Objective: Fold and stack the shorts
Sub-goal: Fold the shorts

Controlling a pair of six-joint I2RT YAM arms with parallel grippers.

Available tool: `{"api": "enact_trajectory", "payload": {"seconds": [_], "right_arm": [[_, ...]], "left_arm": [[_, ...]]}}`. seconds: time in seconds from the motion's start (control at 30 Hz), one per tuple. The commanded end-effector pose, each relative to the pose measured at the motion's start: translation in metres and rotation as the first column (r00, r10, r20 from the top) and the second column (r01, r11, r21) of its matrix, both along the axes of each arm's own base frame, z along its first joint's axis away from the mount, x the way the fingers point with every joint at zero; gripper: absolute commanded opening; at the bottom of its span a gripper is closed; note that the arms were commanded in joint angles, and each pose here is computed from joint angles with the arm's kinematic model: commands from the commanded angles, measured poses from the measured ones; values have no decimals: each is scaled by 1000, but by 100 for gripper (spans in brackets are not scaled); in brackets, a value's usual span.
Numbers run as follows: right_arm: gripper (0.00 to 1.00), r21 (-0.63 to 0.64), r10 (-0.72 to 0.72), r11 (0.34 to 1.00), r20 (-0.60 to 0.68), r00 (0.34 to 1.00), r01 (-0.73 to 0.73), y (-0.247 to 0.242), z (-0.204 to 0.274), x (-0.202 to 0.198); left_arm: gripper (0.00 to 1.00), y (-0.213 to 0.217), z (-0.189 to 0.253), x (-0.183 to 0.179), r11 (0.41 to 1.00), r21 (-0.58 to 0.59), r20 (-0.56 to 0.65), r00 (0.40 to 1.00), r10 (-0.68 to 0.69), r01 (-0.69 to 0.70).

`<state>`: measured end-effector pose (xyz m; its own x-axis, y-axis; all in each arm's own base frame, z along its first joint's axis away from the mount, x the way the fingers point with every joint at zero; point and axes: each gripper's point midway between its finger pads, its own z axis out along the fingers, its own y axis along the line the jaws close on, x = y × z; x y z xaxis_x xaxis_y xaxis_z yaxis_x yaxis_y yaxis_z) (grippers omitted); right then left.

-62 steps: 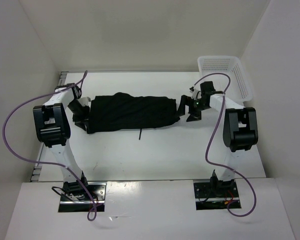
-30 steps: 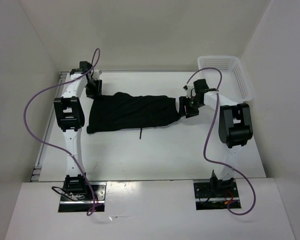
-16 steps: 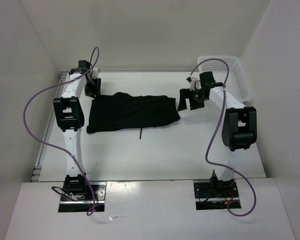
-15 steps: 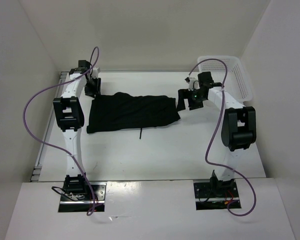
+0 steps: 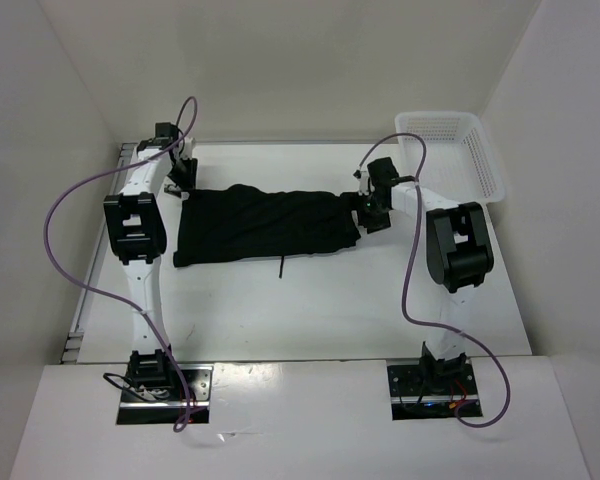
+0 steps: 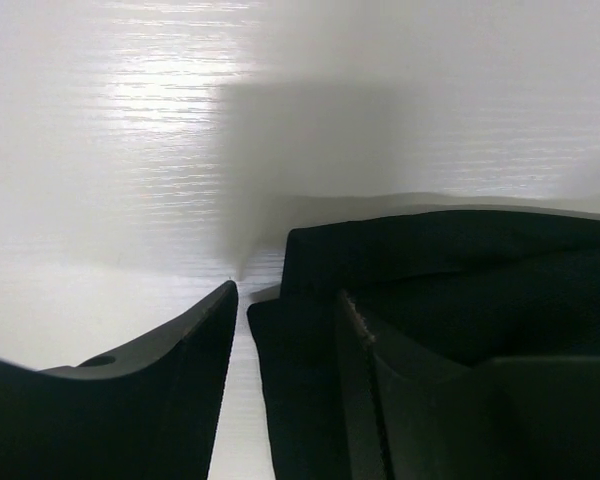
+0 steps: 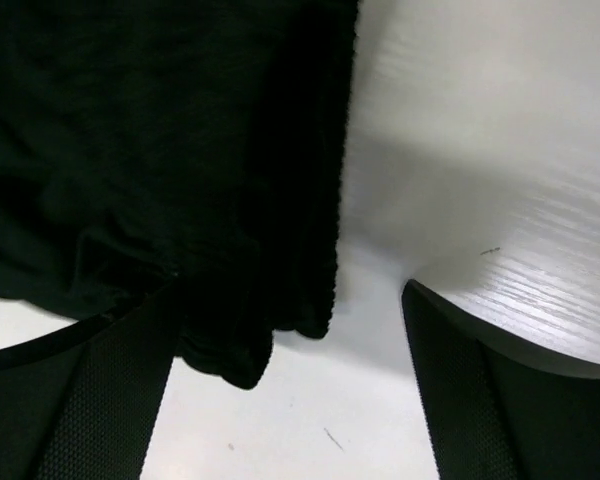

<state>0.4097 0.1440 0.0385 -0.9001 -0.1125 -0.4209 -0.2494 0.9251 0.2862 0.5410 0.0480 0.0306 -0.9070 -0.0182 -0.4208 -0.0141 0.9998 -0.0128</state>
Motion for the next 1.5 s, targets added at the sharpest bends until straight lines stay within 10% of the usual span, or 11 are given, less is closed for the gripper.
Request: {"api": "enact_trajectory", "payload": {"seconds": [0.0,0.47,0.7,0.93,1.33,1.47], "right_arm": [[90,-28,-5,1000,2,1000,5,8,-17,0],[23,-58,-9,998,-7,1000,8,7,-27,-4],[0,-148,-35,988,72,997,46,-9,-22,15],[0,-158,18,987,100,995,-2,-9,-15,19],[0,-145,50,989,116,992,-33,-7,-5,12],[0,-90,83,993,136,987,-71,6,8,18]], "left_arm": [[53,9,51,19,1000,24,131,991,9,-12],[56,-9,17,38,996,-76,107,994,-37,46],[41,-10,-4,21,992,-121,32,999,-40,43],[0,1,-8,16,992,-125,18,1000,-19,21],[0,73,18,7,992,-5,61,991,123,-123],[23,47,19,6,997,-34,53,996,74,-72]]}}
